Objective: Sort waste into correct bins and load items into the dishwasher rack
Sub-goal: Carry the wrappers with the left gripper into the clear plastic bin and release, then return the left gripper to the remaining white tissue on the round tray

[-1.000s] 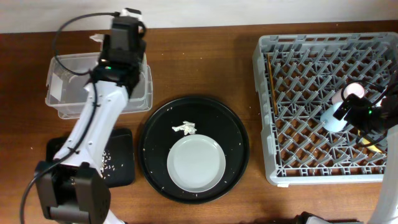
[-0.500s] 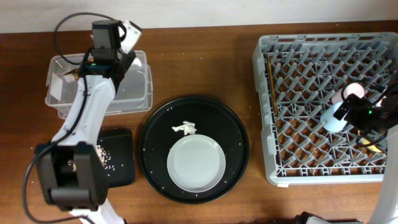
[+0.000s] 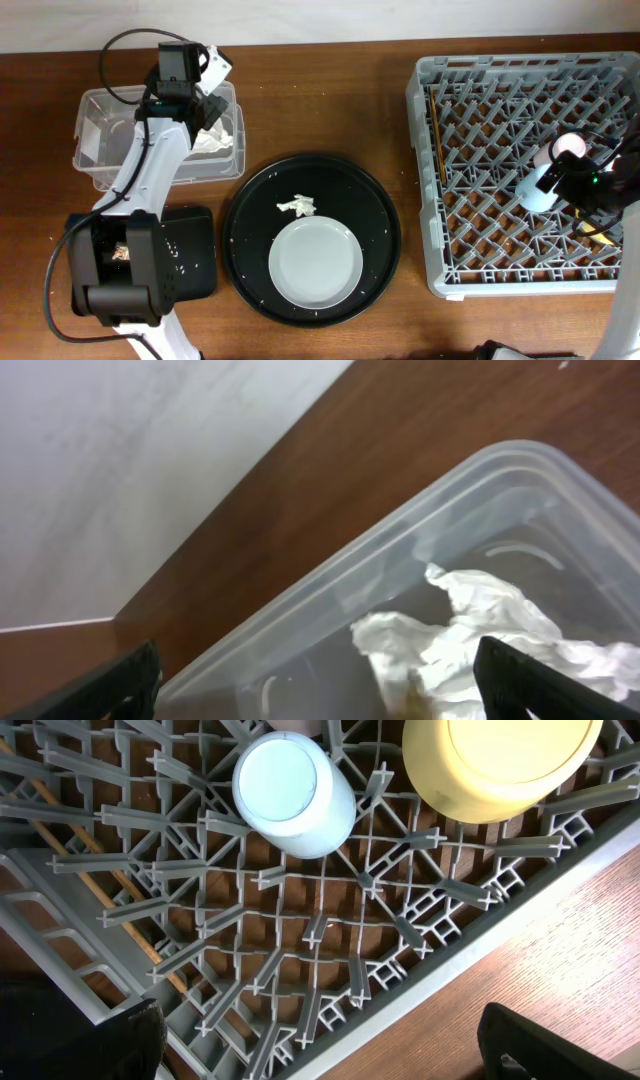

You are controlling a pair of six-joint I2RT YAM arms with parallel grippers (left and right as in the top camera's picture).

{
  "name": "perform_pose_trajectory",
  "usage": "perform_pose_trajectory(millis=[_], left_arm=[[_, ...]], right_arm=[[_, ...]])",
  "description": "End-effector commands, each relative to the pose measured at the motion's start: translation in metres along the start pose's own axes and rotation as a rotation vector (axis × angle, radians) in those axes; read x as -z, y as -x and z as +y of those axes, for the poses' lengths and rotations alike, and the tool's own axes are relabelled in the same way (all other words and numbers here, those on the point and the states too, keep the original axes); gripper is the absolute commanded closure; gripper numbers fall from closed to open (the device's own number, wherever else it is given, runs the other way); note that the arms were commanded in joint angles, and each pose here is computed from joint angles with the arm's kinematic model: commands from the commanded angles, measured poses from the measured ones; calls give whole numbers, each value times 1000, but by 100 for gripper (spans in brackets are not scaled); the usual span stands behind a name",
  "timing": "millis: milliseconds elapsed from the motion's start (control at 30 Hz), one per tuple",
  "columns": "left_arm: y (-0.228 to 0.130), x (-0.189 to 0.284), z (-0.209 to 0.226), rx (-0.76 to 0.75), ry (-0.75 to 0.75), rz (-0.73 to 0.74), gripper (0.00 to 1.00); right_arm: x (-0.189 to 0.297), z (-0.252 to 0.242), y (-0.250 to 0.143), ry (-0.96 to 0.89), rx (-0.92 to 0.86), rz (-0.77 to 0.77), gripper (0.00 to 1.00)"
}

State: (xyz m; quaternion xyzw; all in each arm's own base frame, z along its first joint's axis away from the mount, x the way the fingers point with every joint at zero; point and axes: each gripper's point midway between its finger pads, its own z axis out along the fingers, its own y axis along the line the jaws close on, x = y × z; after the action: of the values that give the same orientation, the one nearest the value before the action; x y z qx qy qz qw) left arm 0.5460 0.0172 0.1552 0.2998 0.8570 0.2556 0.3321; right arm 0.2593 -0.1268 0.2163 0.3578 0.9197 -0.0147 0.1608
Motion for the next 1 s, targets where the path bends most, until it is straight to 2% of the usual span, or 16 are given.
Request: perform_pose_trajectory(millis=[0,133,233,333,400,467,533,567,600,667,800,867,967], left_arm=[[3,13,18,0,52,-7,1],[15,35,35,41,89,-56,1],[44,81,54,114,121,-182,1],[72,123,51,191,50,-323,1],[87,153,33,241,-74,-408,1],[98,183,1,228,-245,-473,1],[105,211,-36,198,-442,-528,1],[107,234,-67,165,-613,-564,1],[107,248,-86,150,-718,-577,1],[98,272,-124,128,-927,-552,1],[78,289,-175,100,-1127,-411,1],[69,296,-192,79,-1179,-351,1],[72,306,-203,46,-1202,-358,1]], right_arm=[[-2,-2,0,-6,-14,6,2],[-2,-2,0,-6,-14,6,2],[-2,-2,0,-6,-14,5,2],[-2,-2,0,-6,-14,5,2],[-2,-2,0,-6,-14,5,2],[-2,-2,0,-6,-14,6,2],[-2,-2,0,-6,-14,6,2],[-2,-2,0,-6,-14,5,2],[-2,-2,0,-6,-14,6,1],[-2,-2,0,-6,-14,6,2],[-2,-2,0,-6,-14,5,2],[-2,-2,0,-6,-14,6,2],[-2,-2,0,-6,-14,6,2]])
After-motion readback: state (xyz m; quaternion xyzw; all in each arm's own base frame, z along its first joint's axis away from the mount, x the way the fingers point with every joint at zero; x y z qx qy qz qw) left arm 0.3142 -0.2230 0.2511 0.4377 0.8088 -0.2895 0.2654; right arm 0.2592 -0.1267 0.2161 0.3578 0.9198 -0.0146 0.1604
